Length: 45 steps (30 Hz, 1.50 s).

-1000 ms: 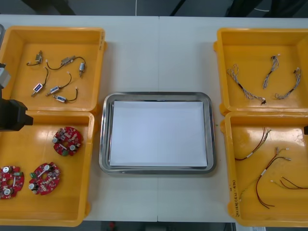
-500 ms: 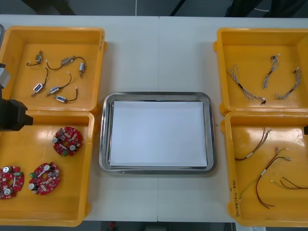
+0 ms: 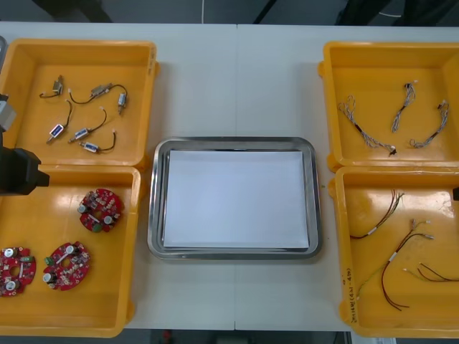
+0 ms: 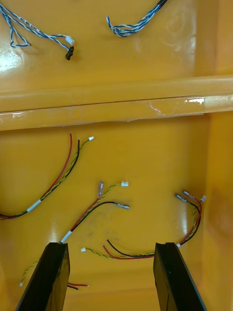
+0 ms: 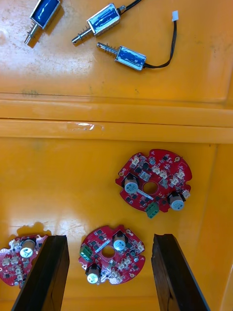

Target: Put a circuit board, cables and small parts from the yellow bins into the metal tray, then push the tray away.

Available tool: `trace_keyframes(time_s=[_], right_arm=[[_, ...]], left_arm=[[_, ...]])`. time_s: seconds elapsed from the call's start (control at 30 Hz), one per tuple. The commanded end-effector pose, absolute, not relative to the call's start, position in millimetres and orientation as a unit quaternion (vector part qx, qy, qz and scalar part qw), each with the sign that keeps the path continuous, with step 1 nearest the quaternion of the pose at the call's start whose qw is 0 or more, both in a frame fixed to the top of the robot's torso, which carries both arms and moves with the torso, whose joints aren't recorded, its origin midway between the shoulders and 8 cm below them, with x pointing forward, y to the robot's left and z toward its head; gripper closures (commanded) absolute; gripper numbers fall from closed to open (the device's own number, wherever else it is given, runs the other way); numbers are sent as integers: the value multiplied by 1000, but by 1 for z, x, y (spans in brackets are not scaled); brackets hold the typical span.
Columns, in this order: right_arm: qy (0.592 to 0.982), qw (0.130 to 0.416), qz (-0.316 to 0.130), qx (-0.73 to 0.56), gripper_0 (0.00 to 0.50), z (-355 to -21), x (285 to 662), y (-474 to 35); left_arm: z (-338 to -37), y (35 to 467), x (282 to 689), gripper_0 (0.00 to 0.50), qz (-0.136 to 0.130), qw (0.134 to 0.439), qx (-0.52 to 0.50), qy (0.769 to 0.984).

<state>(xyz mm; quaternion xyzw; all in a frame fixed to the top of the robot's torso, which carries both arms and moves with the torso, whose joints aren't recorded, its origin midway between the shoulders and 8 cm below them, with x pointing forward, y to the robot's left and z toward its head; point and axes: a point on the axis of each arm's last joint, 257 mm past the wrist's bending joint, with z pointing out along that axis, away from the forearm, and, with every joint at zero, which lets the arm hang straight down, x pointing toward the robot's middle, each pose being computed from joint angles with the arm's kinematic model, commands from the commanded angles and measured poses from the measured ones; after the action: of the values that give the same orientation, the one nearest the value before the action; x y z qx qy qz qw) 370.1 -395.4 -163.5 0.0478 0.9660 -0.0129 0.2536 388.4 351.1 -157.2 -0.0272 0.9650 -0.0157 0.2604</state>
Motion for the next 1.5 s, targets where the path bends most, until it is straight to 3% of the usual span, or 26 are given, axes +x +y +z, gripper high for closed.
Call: trace_keyframes(time_s=[0.03, 0.6, 0.63, 0.87, 0.93, 1.0, 1.2, 1.5], right_arm=[[968, 248, -19, 45, 0, -166, 366, -396], [968, 248, -19, 45, 0, -166, 366, -396], [968, 248, -19, 45, 0, -166, 366, -396], [968, 248, -19, 45, 0, -166, 366, -396], [964, 261, -16, 48, 0, -159, 371, -396], [959, 279, -12, 46, 0, -149, 375, -393], [957, 286, -25, 52, 0, -146, 370, -396], [959, 273, -40, 70, 0, -159, 347, -407]], left_arm=[[-144, 363, 387, 0, 7, 275, -7, 961], [-144, 363, 387, 0, 7, 275, -7, 961], [-160, 365, 380, 0, 4, 252, -21, 968], [-157, 367, 380, 0, 6, 250, -13, 968], [-155, 367, 380, 0, 7, 250, -7, 968], [-154, 366, 379, 0, 7, 248, 7, 969], [-158, 370, 375, 0, 17, 249, 63, 966], [-174, 385, 365, 0, 44, 244, 151, 957]])
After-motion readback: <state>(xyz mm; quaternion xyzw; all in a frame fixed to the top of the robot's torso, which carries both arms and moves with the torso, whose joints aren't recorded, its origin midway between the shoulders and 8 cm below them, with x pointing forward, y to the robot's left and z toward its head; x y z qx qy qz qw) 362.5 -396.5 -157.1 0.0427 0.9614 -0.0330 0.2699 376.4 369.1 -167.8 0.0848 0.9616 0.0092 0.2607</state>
